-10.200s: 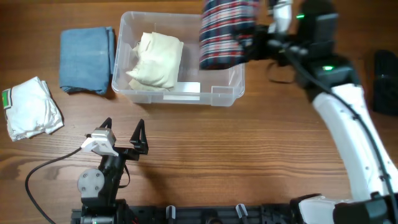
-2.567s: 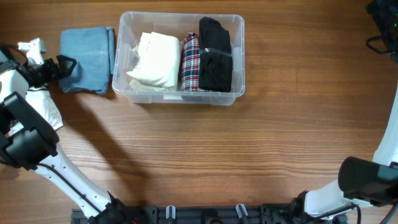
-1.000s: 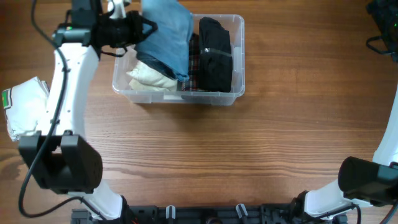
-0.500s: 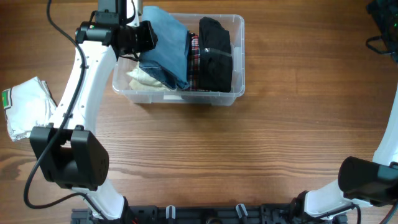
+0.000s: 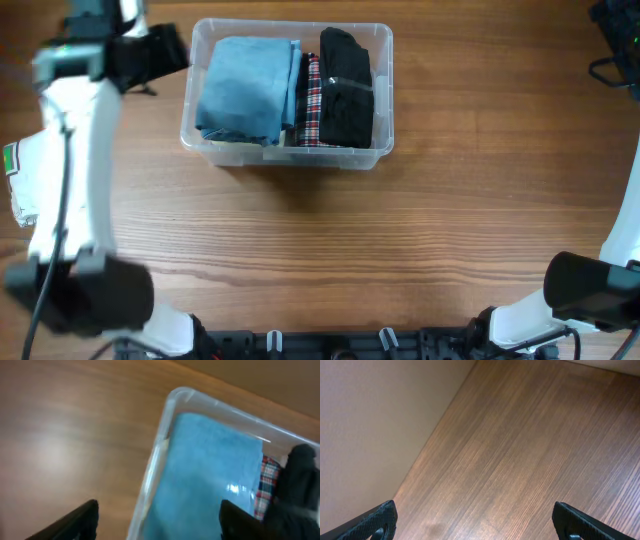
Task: Pack container
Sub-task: 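Move the left gripper to the white folded shirt and grasp it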
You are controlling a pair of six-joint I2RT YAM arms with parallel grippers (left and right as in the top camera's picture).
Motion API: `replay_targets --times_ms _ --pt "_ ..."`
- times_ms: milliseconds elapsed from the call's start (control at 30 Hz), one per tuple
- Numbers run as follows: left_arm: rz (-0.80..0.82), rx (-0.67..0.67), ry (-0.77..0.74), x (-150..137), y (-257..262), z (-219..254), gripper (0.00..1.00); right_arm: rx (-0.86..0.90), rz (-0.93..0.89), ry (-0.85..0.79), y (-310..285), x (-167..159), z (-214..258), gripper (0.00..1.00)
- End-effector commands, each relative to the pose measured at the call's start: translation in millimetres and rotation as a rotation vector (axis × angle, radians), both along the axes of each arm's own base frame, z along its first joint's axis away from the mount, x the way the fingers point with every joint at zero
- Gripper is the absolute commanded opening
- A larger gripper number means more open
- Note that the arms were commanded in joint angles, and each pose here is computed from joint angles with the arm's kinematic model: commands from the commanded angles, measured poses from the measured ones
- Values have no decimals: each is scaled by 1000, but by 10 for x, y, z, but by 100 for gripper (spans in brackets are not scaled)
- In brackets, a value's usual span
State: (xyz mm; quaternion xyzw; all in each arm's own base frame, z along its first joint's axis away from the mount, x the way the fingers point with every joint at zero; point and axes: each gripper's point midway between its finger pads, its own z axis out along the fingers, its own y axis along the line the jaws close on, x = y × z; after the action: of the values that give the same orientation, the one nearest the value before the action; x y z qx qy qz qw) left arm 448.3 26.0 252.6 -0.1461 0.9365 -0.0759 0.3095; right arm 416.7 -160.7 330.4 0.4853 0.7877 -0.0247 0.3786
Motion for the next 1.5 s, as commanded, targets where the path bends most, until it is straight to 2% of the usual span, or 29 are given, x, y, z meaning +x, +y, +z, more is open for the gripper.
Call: replay_targets --times_ms 0,67,167,233,300,433,533,667,767,933,1000,1233,1333,1467 --pt "176 10 -50 -447 491 491 78 3 -5 -7 9 1 10 100" --pt "331 64 55 -761 945 353 81 4 -5 -7 9 1 10 100" --pt "506 134 224 -1163 1455 97 94 4 -5 -7 9 2 11 100" --pt "590 137 303 -1343 1748 -61 99 3 -5 -7 9 2 11 100" --pt "640 114 358 -1402 1960 -251 100 3 -5 -7 9 1 10 100" --pt "648 88 473 -1284 2247 -824 100 3 -5 -7 9 1 10 100" --pt "571 98 524 -1127 2341 -1206 100 4 -6 -7 8 1 10 100" --pt "321 67 476 -826 2287 -1472 100 4 -5 -7 9 2 11 100" --pt "283 88 459 -756 2332 -1524 100 3 -5 -8 9 1 13 100" --pt "264 76 562 -823 2351 -1928 100 4 -5 -7 9 1 10 100" --pt "308 82 608 -876 2398 -2070 99 4 -5 -7 9 2 11 100" --pt "404 147 657 -974 2549 -2134 97 4 -5 -7 9 2 11 100" --pt "394 145 660 -947 2542 -2198 98 3 -5 -7 9 2 11 100" --pt "299 130 686 -907 2441 -2382 99 3 -5 -7 9 1 10 100"
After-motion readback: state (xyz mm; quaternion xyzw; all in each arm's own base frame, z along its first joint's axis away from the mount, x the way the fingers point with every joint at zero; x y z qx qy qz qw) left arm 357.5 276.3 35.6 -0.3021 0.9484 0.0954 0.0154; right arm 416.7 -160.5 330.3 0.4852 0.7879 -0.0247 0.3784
